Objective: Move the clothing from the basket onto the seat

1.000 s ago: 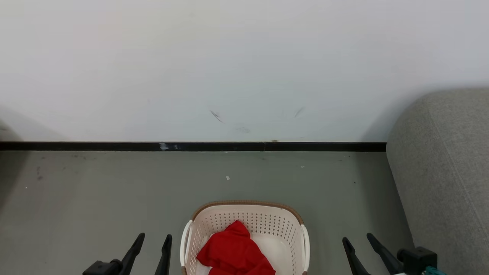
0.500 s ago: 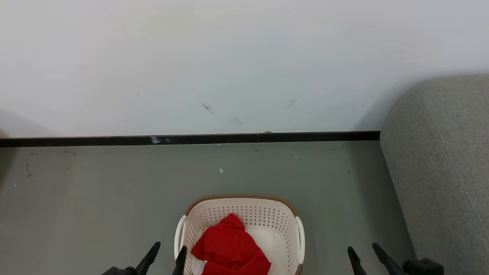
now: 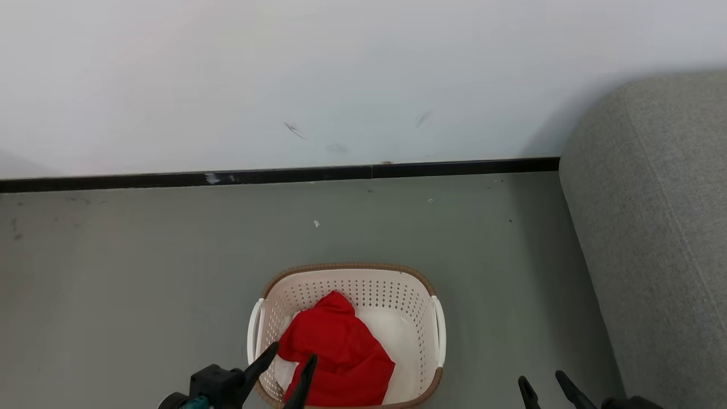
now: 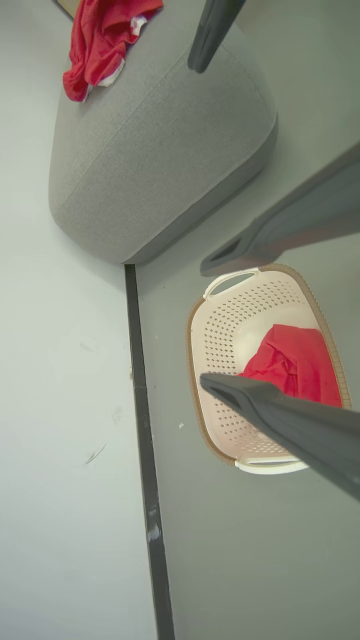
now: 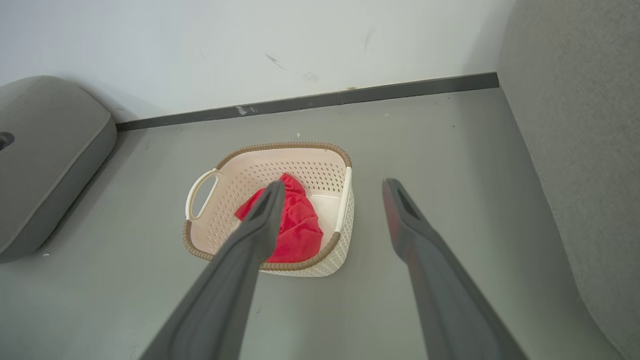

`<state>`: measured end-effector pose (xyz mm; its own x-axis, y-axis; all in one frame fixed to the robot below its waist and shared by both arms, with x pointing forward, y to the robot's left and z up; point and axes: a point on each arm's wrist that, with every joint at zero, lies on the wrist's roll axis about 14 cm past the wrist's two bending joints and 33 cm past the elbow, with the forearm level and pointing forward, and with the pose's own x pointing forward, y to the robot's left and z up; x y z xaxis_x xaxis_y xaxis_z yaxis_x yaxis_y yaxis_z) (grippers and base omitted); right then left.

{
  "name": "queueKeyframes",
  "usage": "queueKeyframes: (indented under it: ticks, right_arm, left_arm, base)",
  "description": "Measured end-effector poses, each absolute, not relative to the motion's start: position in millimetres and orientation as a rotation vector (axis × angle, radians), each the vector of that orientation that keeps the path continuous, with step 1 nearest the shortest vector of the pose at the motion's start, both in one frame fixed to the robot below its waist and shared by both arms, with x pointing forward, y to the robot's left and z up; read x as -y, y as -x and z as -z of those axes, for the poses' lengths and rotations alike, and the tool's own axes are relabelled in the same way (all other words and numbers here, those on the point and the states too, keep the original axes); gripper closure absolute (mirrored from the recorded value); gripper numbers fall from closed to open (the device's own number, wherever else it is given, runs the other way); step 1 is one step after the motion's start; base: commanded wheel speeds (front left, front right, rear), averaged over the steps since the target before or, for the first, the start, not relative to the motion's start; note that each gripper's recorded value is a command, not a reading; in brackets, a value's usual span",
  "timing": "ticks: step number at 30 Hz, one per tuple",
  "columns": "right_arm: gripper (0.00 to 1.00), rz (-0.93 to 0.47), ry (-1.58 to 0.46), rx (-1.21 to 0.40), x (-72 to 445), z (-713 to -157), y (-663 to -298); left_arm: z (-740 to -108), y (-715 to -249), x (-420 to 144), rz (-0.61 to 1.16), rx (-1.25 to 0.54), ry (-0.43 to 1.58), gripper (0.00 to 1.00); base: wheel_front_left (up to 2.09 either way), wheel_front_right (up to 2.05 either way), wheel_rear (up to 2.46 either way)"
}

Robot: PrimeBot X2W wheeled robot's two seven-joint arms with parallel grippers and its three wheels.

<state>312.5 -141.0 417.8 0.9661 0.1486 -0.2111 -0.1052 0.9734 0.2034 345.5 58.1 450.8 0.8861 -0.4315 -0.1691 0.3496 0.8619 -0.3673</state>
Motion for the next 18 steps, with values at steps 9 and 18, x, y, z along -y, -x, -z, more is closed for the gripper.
queueKeyframes:
  ticks: [9,18]
  right_arm:
    - [0.00,-0.107,-0.198,-0.269,145,-406,-317]
    - [0.00,-0.094,-0.214,-0.292,146,-397,-333]
  left_arm:
    - [-431,-365,-32,0.507,-0.341,0.290,0.00]
    - [-406,-389,-15,0.573,-0.435,0.231,0.00]
  base:
    - [0.00,0.00,0.00]
    - [0.00,0.00,0.00]
